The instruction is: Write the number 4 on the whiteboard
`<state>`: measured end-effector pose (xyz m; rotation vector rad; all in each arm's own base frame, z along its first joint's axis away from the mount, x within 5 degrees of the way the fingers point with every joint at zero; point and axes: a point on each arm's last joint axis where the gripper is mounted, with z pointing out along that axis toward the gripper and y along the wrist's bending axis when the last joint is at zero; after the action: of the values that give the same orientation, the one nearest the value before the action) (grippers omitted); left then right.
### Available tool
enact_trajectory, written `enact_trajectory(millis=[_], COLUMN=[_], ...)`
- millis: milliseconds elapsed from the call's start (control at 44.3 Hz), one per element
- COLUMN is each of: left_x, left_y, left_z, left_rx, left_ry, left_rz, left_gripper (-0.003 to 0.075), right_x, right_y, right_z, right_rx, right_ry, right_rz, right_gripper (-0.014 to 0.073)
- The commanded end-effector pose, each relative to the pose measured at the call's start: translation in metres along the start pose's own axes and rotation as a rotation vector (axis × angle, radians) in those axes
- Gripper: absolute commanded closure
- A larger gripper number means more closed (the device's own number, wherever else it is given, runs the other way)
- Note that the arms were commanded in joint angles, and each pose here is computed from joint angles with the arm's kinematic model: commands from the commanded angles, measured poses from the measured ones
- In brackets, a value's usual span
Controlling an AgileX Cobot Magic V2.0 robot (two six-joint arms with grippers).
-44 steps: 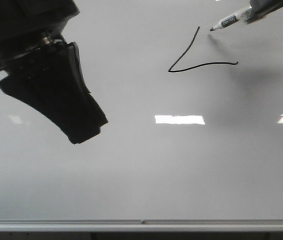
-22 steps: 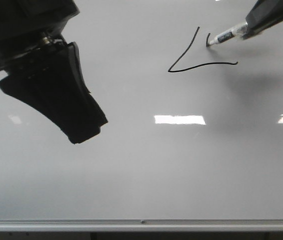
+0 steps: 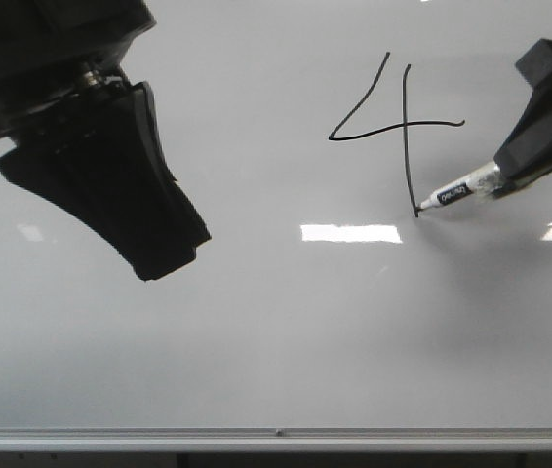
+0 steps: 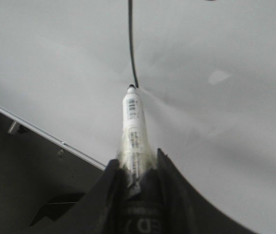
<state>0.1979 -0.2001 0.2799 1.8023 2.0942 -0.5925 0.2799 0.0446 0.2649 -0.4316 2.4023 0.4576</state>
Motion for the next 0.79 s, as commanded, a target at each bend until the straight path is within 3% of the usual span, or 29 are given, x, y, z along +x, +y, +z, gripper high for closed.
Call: enact_trajectory(millis=[0, 90, 248, 293, 451, 654, 767], left_x=[-0.012, -0.014, -0.019, -0.021, -0.027, -0.028, -0.026], left_y=[-0.006, -0.004, 0.002, 0.003, 0.0, -0.004, -0.007], left_z=[-0.017, -0.017, -0.022, -0.024, -0.032, -0.033, -0.032], left_rx=[-0.025, -0.048, -0.141, -0.164, -0.188, -0.15, -0.117], left_ry=[-0.088, -0.106, -0.175, -0.201, -0.274, -0.287, -0.273], left_rz=[0.001, -0.001, 0.001, 0.0, 0.026, 0.026, 0.025], left_gripper=[0.0722, 0.0576, 0.0095, 0.0019, 0.0078, 0.0171, 0.0276], right_x=[-0.019, -0.022, -0.021, -0.019, -0.015, -0.012, -0.013], right_y=[0.027, 0.053, 0.097, 0.107, 0.135, 0.158, 0.161], right_z=[-0.039, -0.053, -0.064, -0.063, -0.06, -0.059, -0.059], right_rx=[-0.076, -0.174, -0.36, -0.392, -0.459, -0.515, -0.515], right_ry=[-0.094, -0.075, 0.014, 0.03, 0.034, 0.011, -0.008], right_rz=[-0.087, -0.196, -0.339, -0.373, -0.473, -0.519, -0.518], right_gripper=[0.0699, 0.0699, 0.0699, 0.0699, 0.0699, 0.0699, 0.0699])
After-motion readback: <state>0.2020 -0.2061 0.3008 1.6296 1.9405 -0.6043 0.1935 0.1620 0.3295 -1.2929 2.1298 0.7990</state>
